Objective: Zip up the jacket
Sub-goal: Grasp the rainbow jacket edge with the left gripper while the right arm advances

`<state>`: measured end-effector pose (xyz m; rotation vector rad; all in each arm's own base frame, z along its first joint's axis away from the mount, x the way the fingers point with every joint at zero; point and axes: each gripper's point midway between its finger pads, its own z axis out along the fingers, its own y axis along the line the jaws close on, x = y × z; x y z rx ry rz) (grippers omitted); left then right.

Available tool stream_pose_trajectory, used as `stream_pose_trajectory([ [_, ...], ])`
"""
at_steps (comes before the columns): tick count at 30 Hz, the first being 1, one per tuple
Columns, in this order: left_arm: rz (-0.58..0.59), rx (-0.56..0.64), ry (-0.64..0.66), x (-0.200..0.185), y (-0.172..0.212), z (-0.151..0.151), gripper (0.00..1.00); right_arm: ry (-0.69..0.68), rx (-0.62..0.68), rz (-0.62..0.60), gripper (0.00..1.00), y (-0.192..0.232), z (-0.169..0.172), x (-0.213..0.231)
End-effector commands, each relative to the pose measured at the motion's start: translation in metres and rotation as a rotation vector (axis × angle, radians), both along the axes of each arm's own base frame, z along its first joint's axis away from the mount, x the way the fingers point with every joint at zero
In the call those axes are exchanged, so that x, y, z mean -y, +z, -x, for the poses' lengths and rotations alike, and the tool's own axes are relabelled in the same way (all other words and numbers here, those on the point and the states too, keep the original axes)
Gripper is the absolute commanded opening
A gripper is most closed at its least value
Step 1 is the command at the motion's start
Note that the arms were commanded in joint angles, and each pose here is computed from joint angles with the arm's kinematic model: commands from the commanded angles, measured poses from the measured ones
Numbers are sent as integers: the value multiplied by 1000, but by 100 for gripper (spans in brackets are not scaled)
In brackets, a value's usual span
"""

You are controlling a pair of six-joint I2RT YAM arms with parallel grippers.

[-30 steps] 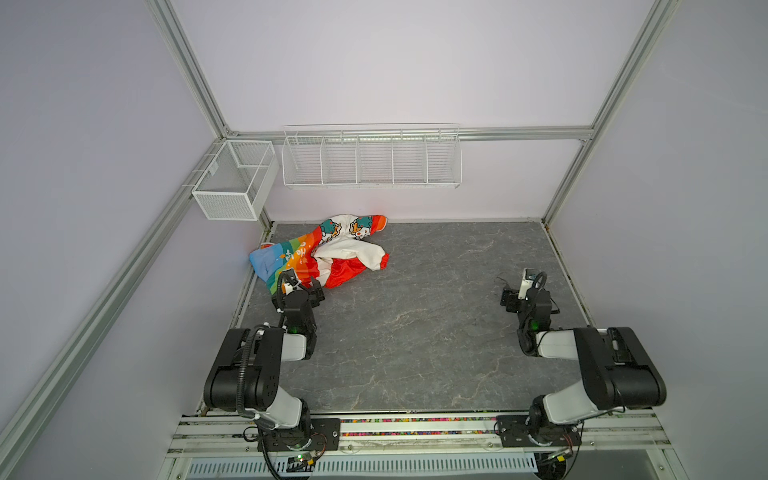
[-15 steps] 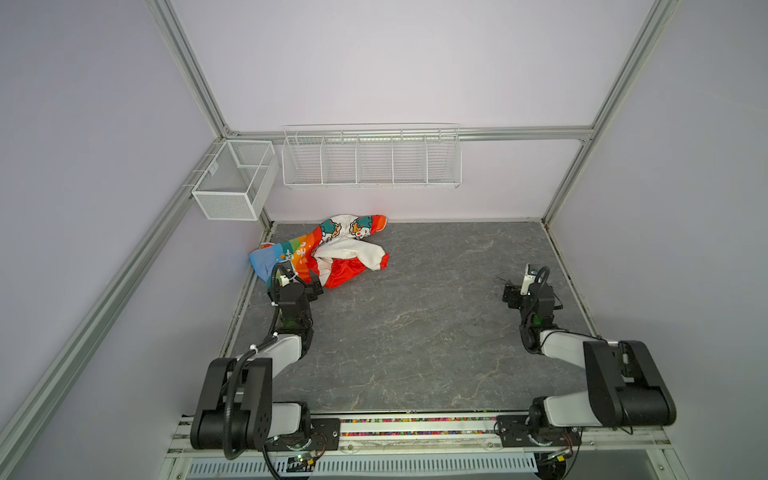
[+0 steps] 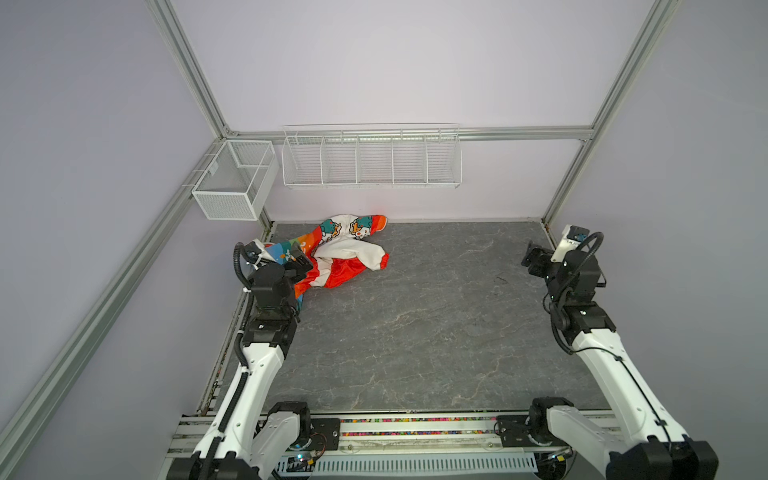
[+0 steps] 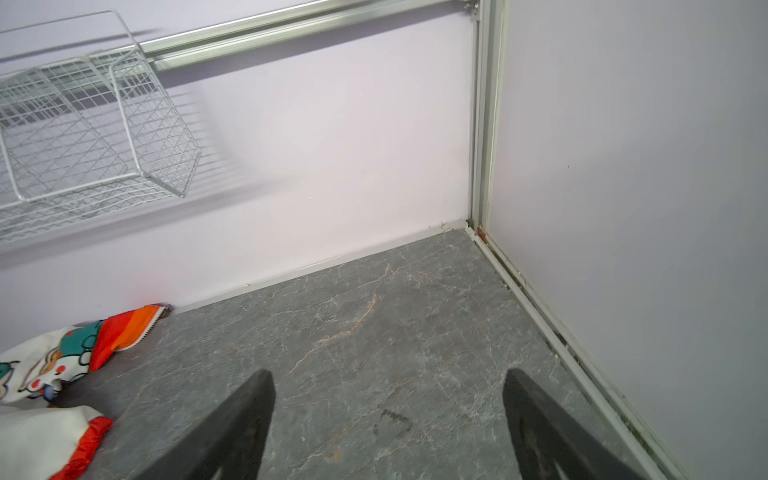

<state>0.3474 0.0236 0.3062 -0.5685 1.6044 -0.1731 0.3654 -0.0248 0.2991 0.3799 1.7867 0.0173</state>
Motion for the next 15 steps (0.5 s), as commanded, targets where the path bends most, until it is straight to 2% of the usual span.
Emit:
stream_pose_trajectory([
  [1,150,-65,-12,4,-27,17,99,-118,-264,-186,89,-69,27,17],
  [3,168,-105,-38,7,-36,21,99,-59,-260,-285,93,-68,29,11],
  [5,195,-177,-27,5,-50,24,99,4,-263,-326,98,-67,30,0],
  [8,235,-291,23,-1,-74,29,99,142,-268,-374,98,-67,31,-27],
  [15,326,-495,79,-11,-132,30,99,261,-444,-369,98,-97,49,-65],
])
